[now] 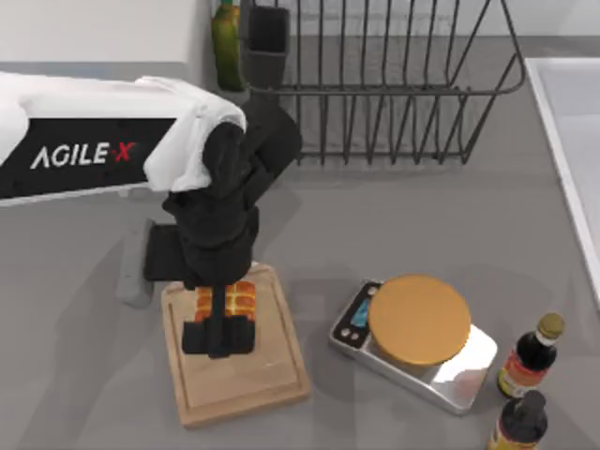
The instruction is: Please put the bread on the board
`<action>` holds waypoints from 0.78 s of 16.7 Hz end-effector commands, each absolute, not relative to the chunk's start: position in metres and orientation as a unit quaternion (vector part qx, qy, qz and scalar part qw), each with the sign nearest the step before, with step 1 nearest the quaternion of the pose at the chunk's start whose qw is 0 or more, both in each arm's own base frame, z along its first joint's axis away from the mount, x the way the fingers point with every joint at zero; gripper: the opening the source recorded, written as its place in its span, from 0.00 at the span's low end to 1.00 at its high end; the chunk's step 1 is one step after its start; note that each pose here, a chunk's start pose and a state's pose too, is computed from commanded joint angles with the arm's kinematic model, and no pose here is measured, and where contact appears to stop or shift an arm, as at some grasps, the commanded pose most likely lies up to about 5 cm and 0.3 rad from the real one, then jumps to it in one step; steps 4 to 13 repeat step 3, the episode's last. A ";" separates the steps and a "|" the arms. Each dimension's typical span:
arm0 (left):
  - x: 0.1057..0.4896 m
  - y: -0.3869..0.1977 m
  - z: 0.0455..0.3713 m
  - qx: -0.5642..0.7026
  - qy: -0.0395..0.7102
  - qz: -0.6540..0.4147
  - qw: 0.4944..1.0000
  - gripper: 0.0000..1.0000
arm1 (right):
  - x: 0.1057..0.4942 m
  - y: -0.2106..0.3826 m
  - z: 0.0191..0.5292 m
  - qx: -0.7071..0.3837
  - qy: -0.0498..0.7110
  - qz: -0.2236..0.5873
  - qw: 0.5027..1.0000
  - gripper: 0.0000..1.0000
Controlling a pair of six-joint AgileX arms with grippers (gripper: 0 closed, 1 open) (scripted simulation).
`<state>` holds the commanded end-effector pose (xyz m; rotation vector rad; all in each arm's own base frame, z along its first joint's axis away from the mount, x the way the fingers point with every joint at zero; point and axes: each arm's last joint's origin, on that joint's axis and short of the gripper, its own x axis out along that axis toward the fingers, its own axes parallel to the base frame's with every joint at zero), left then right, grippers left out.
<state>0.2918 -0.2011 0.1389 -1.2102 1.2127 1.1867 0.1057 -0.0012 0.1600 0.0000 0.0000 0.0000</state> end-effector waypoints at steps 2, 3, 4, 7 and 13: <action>0.292 -0.201 0.139 -0.501 0.502 0.492 0.504 1.00 | 0.106 -0.001 0.160 0.000 0.000 0.000 1.000 1.00; 0.292 -0.201 0.139 -0.501 0.502 0.492 0.504 1.00 | 0.106 -0.001 0.160 0.000 0.000 0.000 1.000 1.00; 0.292 -0.201 0.139 -0.501 0.502 0.492 0.504 1.00 | 0.106 -0.001 0.160 0.000 0.000 0.000 1.000 1.00; 0.292 -0.201 0.139 -0.501 0.502 0.492 0.504 1.00 | 0.106 -0.001 0.160 0.000 0.000 0.000 1.000 1.00; 0.292 -0.201 0.139 -0.501 0.502 0.492 0.504 1.00 | 0.106 -0.001 0.160 0.000 0.000 0.000 1.000 1.00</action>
